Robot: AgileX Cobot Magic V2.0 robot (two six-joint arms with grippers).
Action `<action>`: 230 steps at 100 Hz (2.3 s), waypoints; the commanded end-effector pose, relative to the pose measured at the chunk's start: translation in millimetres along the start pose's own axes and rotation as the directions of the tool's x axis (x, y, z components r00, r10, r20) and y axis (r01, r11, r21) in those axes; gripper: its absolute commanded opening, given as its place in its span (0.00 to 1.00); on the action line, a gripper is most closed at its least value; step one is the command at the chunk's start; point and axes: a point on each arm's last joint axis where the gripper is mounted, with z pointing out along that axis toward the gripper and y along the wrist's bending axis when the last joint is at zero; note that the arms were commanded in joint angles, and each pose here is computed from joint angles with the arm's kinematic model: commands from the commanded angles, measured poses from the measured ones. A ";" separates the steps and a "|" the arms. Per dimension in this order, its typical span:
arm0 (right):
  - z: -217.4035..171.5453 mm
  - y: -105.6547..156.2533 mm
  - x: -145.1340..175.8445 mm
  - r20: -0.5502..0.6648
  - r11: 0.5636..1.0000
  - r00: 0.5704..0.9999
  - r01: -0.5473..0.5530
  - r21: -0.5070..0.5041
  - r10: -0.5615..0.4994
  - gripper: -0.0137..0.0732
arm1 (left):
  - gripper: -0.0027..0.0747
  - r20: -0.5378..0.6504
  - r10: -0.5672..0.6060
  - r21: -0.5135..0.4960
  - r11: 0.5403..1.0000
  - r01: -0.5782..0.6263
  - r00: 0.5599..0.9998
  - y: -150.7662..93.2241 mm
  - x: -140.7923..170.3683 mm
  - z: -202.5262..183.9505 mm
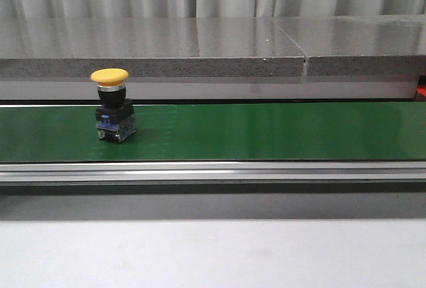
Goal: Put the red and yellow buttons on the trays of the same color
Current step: 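Carry the red button with the right gripper into the red tray, then move the right gripper over the yellow button on the belt and grasp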
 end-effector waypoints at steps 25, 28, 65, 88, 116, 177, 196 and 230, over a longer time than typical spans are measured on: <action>-32.2 -58.9 -16.1 0.192 0.967 0.953 -0.249 0.055 0.235 0.43 | 0.01 0.085 -0.010 0.017 1.000 0.009 0.996 -1.9 -12.4 -4.2; -29.5 -63.6 -16.5 0.189 0.961 0.949 -0.269 0.059 0.254 0.43 | 0.01 0.085 -0.010 0.017 1.000 0.009 0.996 -1.9 -12.4 -4.2; 19.4 -93.1 -21.8 0.142 0.942 0.941 -0.323 0.096 0.308 0.43 | 0.01 0.085 -0.010 0.017 1.000 0.009 0.996 -1.9 -12.4 -4.2; 48.4 -102.2 -23.1 0.119 0.937 0.940 -0.334 0.106 0.321 0.43 | 0.01 0.085 -0.010 0.017 1.000 0.009 0.996 -1.9 -12.4 -4.2; 75.1 -108.3 -26.0 0.131 0.929 0.929 -0.360 0.088 0.347 0.43 | 0.01 0.085 -0.010 0.017 1.000 0.009 0.996 -1.9 -12.4 -4.2; 91.6 -109.0 -25.0 0.102 0.933 0.932 -0.355 0.061 0.348 0.76 | 0.01 0.085 -0.010 0.017 1.000 0.009 0.996 -1.9 -12.4 -4.2; 68.0 -102.7 -29.2 0.150 0.940 0.933 -0.337 0.050 0.327 0.76 | 0.01 0.085 -0.010 0.017 1.000 0.009 0.996 -1.9 -12.4 -4.2; -3.4 -75.2 -22.7 0.280 0.968 0.932 -0.248 0.034 0.229 0.76 | 0.01 0.085 -0.010 0.017 1.000 0.009 0.996 -1.9 -12.4 -4.2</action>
